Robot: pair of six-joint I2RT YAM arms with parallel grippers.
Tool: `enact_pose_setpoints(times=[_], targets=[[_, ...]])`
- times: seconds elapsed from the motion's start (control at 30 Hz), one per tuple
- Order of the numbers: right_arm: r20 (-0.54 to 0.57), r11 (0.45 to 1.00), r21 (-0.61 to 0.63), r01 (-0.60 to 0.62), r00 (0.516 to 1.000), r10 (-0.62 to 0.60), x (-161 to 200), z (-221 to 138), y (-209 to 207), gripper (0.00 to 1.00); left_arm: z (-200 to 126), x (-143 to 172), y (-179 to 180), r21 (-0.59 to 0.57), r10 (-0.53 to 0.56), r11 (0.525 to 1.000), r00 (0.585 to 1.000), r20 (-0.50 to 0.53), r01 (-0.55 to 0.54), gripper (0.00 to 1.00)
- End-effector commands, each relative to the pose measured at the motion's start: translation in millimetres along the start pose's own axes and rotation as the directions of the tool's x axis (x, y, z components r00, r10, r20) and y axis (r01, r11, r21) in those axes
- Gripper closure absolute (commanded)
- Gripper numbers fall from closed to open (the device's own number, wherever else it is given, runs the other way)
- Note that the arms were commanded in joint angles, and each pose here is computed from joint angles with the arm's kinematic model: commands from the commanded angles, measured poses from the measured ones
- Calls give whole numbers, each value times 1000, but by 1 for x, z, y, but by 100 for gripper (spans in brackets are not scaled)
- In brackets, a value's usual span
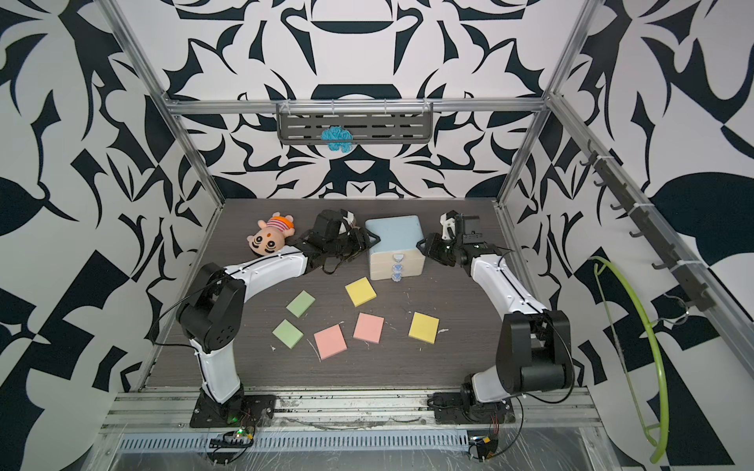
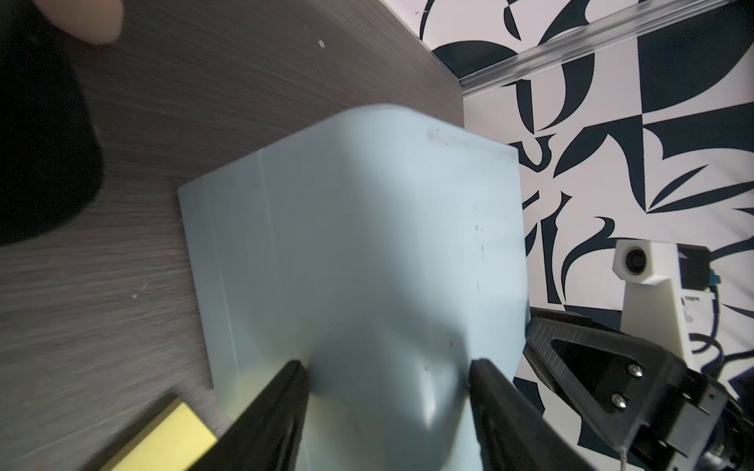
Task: Please put the sticky notes in the drawer by color
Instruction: Move the storage box to the center of the board.
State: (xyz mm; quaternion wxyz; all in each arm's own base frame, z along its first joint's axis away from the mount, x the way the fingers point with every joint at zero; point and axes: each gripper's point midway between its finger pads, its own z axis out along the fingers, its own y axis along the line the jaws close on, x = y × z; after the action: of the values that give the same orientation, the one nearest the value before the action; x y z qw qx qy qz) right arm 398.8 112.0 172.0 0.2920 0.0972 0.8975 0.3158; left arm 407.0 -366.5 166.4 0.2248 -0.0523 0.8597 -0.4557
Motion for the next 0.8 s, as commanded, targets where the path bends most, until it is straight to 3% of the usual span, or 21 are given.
enact_pose_setpoints(times=[0.0,0.13,0.3,0.5,0.67,0.77], targets=[[-59,997,-53,56,997,-59,13,17,25,55,0,-15,-3,14,20,1000,1000,15,-20,32],[-50,996,-52,75,996,-78,8,21,33,55,-3,-29,4,-6,27,1000,999,28,-27,32],[9,995,-14,103,995,-103,5,1,33,54,-7,-31,3,-26,51,998,998,25,-50,31],[8,996,-75,57,998,-57,41,-3,42,34,-16,-29,8,-55,65,997,997,38,-62,24],[39,992,-116,45,998,-41,59,11,62,35,-17,-25,11,-71,75,995,997,21,-74,24],[67,991,-129,37,997,-28,58,22,72,40,-15,-24,12,-71,73,995,997,10,-73,28]])
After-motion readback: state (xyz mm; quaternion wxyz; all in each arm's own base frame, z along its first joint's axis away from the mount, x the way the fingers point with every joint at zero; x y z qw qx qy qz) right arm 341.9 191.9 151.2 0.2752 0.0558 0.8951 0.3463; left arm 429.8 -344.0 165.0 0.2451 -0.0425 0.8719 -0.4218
